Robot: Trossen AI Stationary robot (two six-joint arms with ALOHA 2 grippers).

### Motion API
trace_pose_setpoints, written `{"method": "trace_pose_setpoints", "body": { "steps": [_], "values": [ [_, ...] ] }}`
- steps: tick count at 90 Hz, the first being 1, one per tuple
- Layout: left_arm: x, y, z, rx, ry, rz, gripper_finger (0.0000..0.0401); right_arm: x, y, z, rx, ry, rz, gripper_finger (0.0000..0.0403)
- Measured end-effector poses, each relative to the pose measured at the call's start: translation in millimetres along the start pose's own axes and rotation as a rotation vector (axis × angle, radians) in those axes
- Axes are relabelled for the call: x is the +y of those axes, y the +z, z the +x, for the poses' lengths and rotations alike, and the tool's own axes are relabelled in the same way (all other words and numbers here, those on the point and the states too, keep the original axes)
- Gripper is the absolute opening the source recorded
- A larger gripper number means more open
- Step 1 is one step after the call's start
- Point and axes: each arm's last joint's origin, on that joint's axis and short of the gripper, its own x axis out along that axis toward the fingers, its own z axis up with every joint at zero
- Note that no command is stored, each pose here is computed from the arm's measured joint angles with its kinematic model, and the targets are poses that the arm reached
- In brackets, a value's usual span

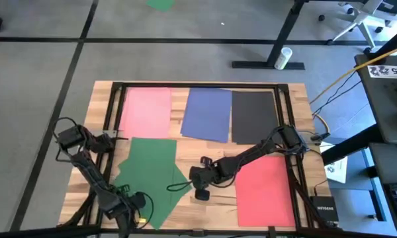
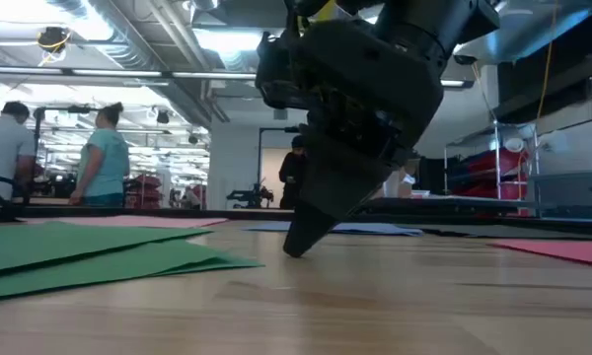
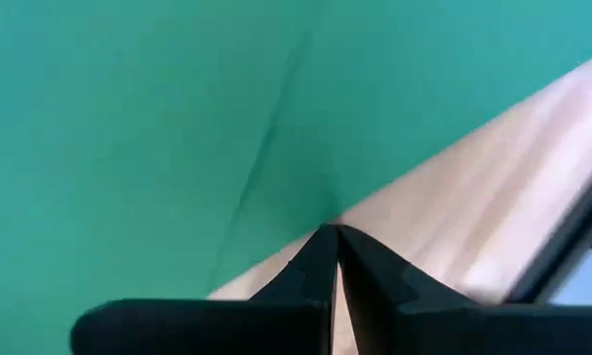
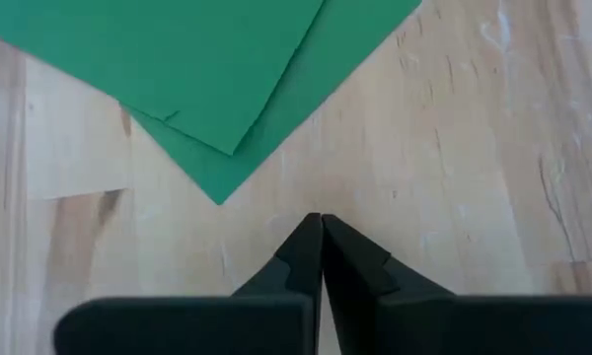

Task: Organize paper
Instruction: Adjust the green papers on the table

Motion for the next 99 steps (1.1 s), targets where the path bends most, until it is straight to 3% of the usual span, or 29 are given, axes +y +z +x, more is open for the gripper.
{"method": "trace_pose_setpoints", "body": {
  "steps": [26,42,55,99],
  "values": [
    [-4.2,-15.4,-10.6,0.001,0.015,0.036,0.0,39.1,28.7,-28.2,-0.139,0.043,-0.206,0.0],
    [-11.6,-21.3,-23.0,-0.034,0.036,0.059,0.0,53.6,49.2,-41.5,-0.288,0.103,-0.244,0.0],
    [-12.0,-23.7,-23.5,-0.052,0.038,0.058,0.0,50.4,59.9,-25.9,-0.335,0.169,-0.247,0.0],
    [-15.1,-2.3,-23.4,-0.138,-0.01,0.112,0.0,45.7,88.4,42.7,-0.242,0.268,-0.277,0.0]
  ]
}}
